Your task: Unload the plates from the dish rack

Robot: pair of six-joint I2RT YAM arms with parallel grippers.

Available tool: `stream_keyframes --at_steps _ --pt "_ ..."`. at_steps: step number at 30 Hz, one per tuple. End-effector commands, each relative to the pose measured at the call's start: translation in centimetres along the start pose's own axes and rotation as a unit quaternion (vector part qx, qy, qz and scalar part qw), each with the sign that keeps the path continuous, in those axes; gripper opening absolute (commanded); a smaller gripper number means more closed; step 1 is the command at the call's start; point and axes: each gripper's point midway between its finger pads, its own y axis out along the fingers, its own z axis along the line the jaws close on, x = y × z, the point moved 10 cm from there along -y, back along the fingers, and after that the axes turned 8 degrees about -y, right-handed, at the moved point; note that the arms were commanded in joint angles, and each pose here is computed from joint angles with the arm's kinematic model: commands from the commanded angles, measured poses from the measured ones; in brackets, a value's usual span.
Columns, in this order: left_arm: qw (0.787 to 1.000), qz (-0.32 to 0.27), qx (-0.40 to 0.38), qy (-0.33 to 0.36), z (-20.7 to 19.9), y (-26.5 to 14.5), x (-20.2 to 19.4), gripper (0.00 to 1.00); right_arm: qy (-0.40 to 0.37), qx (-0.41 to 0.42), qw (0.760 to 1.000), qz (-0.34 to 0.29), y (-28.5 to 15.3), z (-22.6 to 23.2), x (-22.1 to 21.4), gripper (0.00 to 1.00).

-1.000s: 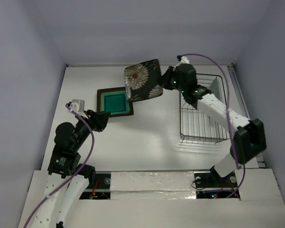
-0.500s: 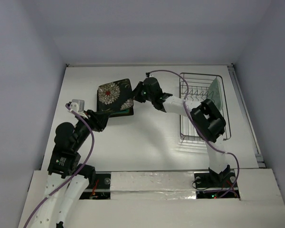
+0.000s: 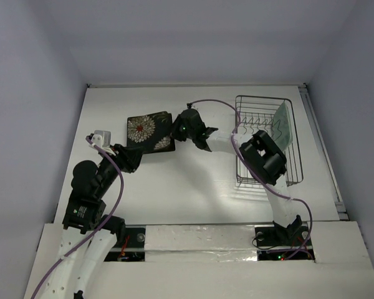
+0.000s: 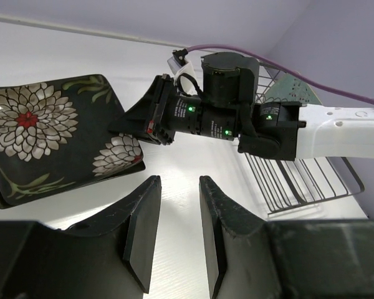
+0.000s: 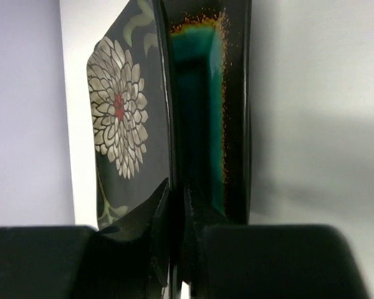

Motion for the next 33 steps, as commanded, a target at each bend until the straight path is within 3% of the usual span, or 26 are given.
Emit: stream_keyframes --at_steps 1,4,5,8,12,16,25,29,33 --pt "1.0 -0.017 -0.013 0.003 -0.4 0.0 0.5 0.28 0.011 0.107 0.991 -0.083 -0.9 5.9 4.2 0.24" --pt "1.0 -0.017 -0.013 0.003 -0.4 0.0 0.5 0.28 0.0 0.085 0.994 -0.069 -0.7 5.4 3.8 0.4" --pt "1.0 -0.018 -0.013 0.003 -0.4 -0.1 0.6 0.28 -0.006 0.074 0.995 -0.067 -0.6 5.1 3.7 0.54" --pt "1.0 -0.019 -0.014 0.004 -0.4 -0.1 0.6 0.28 -0.045 0.041 0.997 -0.055 -0.8 5.1 3.6 0.76" --pt "1.0 -0.02 -0.017 0.004 -0.5 -0.2 0.6 0.28 -0.115 -0.006 0.992 -0.043 -0.8 5.0 3.2 0.95" --pt "1.0 -0.02 -0.017 0.004 -0.5 -0.2 0.6 0.28 -0.177 -0.07 0.982 0.01 -0.4 4.3 2.0 1.0" --pt "1.0 -0.02 -0.02 0.005 -0.5 -0.2 0.6 0.28 -0.263 -0.138 0.954 0.033 -1.3 4.8 2.0 1.0" --pt "1.0 -0.02 -0.021 0.006 -0.5 -0.2 0.6 0.28 -0.279 -0.144 0.949 0.031 -2.4 5.4 2.2 1.0" --pt "1.0 -0.021 -0.022 0.006 -0.6 -0.2 0.6 0.28 -0.294 -0.146 0.944 -0.011 -5.6 7.2 4.5 0.97"
